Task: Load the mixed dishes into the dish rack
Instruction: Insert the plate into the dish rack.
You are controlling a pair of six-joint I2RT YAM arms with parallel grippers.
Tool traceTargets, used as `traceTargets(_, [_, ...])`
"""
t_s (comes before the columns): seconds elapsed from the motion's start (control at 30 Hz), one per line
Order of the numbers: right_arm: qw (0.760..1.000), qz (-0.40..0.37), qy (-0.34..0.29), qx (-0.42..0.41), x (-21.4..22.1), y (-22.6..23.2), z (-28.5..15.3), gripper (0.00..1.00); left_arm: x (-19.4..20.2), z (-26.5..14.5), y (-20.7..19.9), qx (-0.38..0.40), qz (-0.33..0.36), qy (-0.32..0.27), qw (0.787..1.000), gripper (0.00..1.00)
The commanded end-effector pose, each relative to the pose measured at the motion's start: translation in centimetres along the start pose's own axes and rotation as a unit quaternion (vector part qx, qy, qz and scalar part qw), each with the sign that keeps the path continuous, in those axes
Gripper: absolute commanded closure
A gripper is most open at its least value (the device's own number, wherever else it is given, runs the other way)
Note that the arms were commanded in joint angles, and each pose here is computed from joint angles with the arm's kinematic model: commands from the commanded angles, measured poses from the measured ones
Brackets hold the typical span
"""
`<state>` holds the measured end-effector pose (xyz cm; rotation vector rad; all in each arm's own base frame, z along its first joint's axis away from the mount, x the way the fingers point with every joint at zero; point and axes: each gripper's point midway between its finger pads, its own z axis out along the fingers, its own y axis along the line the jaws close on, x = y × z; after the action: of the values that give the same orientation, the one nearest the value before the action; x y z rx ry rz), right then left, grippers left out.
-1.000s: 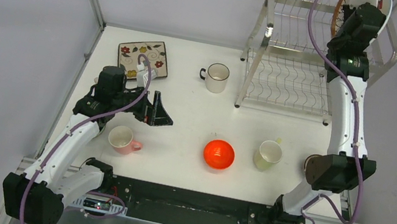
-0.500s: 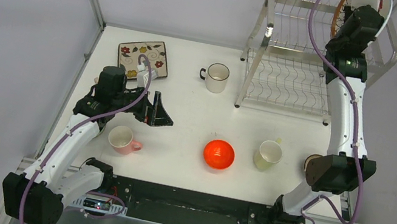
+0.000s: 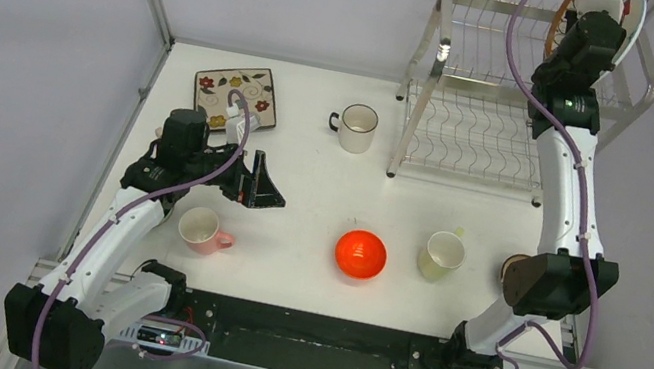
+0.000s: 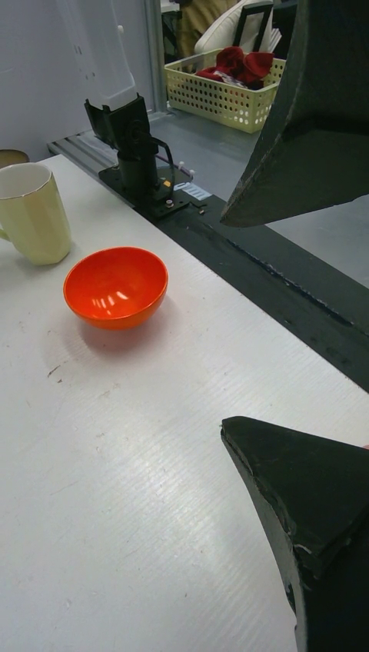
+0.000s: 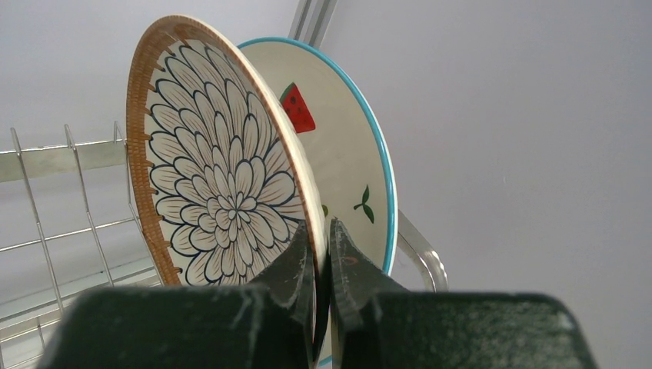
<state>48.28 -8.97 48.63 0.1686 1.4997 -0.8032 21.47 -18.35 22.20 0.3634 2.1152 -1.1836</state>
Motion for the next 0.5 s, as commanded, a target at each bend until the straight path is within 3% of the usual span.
traceTargets(0.0, [0.996, 0.039, -0.052, 0.056, -3.6, -3.9, -0.6, 1.0, -1.2, -0.2, -0.5, 0.002, 0.033, -0.016, 0.999, 0.01])
traceTargets(0.13, [0.997, 0.026, -0.048, 0.049, -3.1, -3.7, -0.7, 1.0, -1.2, -0.1, -0.5, 0.003, 0.034, -0.016, 0.999, 0.01])
traceTargets(0.37, [0.998, 0.04, -0.045, 0.027, -2.1, -3.0, -1.4, 0.67, -1.2, -0.1, -0.5, 0.004, 0.033, -0.015, 0.999, 0.01])
traceTargets(0.47, [0.997, 0.053, -0.046, 0.025, -2.5, -3.3, -1.7, 0.63, -1.2, -0.1, -0.6, 0.005, 0.033, -0.014, 0.999, 0.01])
